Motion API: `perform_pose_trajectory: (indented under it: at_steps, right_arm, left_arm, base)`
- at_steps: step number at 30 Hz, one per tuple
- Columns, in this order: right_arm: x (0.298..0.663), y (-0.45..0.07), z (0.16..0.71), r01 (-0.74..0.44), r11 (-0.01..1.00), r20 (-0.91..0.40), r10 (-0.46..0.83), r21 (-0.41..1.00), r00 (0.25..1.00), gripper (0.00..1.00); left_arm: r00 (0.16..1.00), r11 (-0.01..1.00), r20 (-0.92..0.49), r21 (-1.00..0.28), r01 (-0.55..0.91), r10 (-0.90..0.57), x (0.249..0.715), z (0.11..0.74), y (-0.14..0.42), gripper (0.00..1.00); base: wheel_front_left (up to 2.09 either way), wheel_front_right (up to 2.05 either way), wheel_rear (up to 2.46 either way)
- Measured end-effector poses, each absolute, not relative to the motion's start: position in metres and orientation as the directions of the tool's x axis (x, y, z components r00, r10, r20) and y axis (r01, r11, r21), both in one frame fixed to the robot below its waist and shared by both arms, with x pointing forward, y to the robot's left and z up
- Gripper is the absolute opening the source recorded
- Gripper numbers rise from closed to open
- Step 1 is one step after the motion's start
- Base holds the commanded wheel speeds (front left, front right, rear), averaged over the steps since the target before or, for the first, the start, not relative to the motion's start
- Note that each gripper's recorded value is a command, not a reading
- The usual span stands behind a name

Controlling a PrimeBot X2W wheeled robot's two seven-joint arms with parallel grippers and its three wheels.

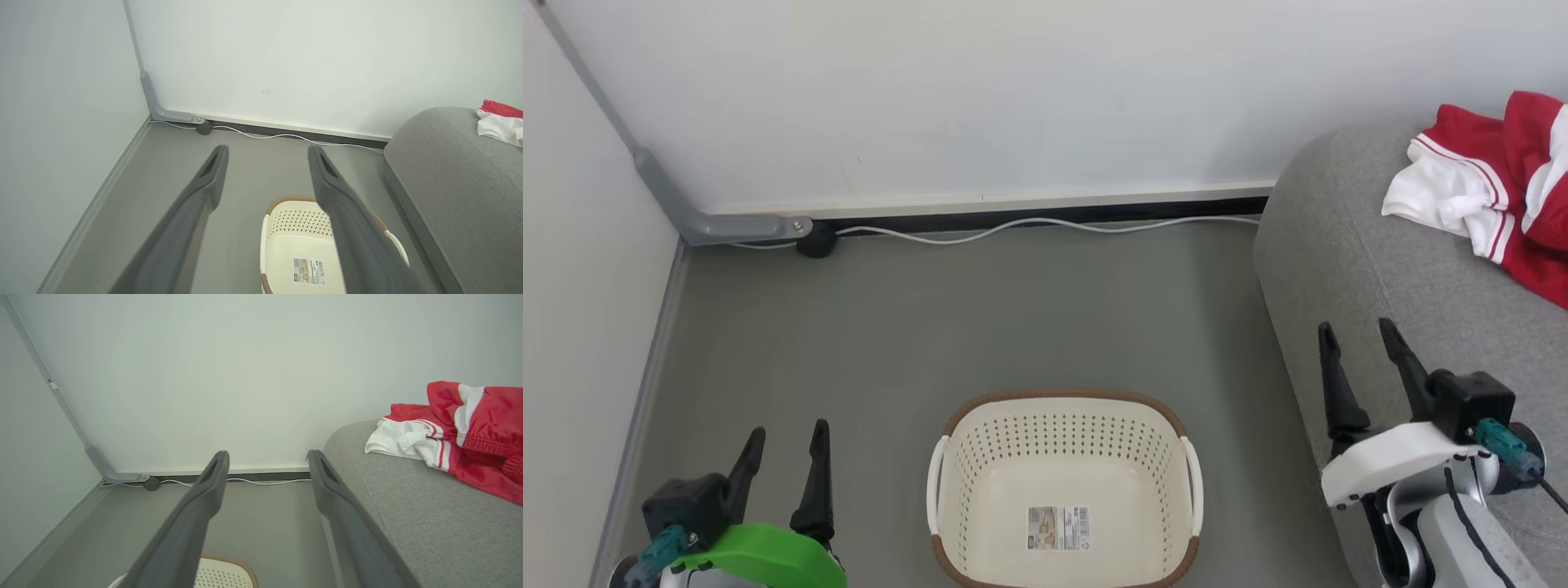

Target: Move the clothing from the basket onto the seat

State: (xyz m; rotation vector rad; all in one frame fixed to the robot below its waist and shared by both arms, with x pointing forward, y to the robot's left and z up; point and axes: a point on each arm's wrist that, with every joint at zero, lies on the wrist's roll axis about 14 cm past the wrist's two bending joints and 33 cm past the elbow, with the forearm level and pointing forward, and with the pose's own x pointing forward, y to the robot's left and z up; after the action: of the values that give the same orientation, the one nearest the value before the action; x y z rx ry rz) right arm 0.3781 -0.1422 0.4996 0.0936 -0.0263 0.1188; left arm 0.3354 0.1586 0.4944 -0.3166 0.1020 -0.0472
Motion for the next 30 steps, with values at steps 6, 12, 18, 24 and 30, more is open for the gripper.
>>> perform_pose_trajectory:
  at_steps: [6, 12, 18, 24, 30]
  right_arm:
    - [0.360, -0.132, 0.503, -0.149, 0.986, 0.045, 0.146, 0.075, 0.988, 1.00]
    - [0.350, -0.129, 0.503, -0.148, 0.986, 0.047, 0.145, 0.078, 0.988, 1.00]
    - [0.344, -0.138, 0.498, -0.116, 0.990, 0.034, 0.114, 0.074, 0.993, 1.00]
    - [0.343, -0.147, 0.498, -0.086, 0.994, 0.033, 0.084, 0.068, 0.996, 1.00]
    - [0.330, -0.143, 0.470, -0.079, 0.993, -0.055, 0.084, 0.085, 0.995, 0.00]
  left_arm:
    - [0.998, 0.947, -0.051, -0.320, 0.020, -0.039, 0.324, 0.506, 0.165, 1.00]
    - [0.999, 0.947, -0.033, -0.321, 0.027, -0.040, 0.321, 0.509, 0.165, 1.00]
    - [0.998, 0.948, -0.040, -0.317, 0.032, -0.047, 0.319, 0.507, 0.163, 1.00]
    - [0.997, 0.950, -0.051, -0.311, 0.034, -0.052, 0.317, 0.504, 0.163, 1.00]
    - [0.990, 0.945, -0.127, -0.327, 0.020, -0.065, 0.311, 0.482, 0.155, 0.00]
  base:
    - [0.00, 0.00, 0.00]
    - [0.00, 0.00, 0.00]
    - [0.00, 0.00, 0.00]
    - [0.00, 0.00, 0.00]
    - [0.00, 0.00, 0.00]
